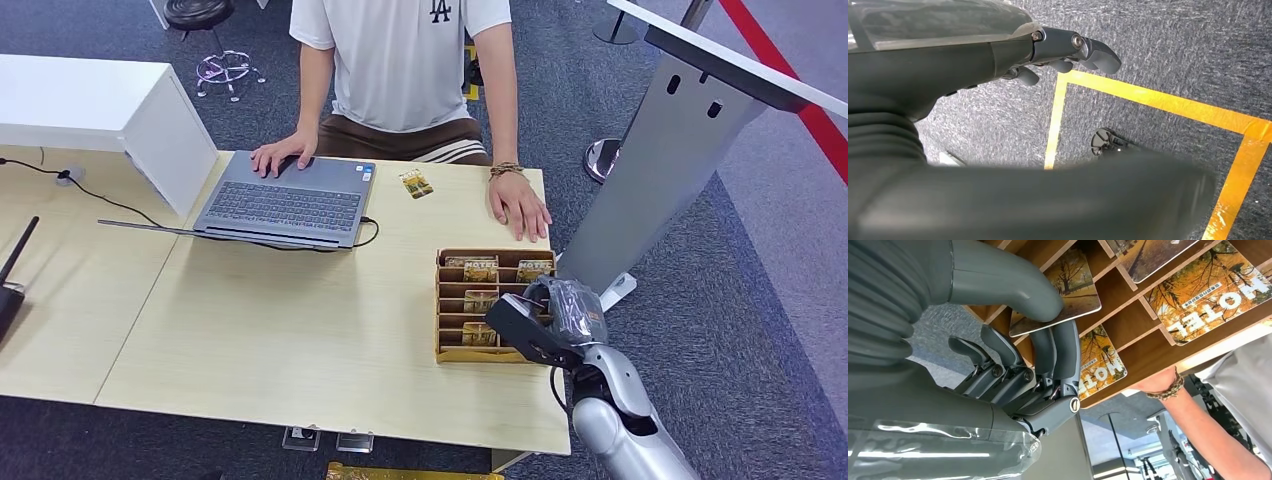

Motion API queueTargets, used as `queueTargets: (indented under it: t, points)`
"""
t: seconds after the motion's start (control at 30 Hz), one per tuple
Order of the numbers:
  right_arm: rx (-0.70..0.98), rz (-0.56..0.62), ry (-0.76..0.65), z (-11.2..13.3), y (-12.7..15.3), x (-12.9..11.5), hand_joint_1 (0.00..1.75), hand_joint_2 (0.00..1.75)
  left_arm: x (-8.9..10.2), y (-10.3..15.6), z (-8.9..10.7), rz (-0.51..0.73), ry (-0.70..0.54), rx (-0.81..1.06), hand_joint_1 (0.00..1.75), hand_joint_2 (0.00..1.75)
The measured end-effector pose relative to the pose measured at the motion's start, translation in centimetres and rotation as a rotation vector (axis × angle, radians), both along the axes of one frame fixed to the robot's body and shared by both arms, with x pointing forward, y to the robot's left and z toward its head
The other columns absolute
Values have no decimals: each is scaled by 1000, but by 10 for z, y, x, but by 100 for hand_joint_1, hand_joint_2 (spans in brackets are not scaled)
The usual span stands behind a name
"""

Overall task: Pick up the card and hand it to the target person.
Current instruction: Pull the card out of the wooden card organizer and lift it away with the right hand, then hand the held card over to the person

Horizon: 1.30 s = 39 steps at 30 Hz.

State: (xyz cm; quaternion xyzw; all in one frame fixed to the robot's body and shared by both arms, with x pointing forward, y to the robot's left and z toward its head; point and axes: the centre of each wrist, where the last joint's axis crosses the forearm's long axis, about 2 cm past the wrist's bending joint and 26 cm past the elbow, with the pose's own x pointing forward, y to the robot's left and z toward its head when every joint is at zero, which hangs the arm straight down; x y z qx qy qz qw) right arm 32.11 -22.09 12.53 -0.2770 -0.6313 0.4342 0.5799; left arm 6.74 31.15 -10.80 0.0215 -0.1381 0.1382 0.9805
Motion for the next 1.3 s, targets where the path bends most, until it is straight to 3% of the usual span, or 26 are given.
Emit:
queueTargets:
  t: [0.87,1.03,1.3]
  points:
    - [31,29,-8,1,3,-1,161,175,0,0,0,-2,0,-4,0,175]
    - [23,35,-126,14,8,-3,161,175,0,0,0,3,0,-2,0,175]
    - [-46,48,-453,56,22,-10,161,175,-1,0,0,3,-5,1,0,175]
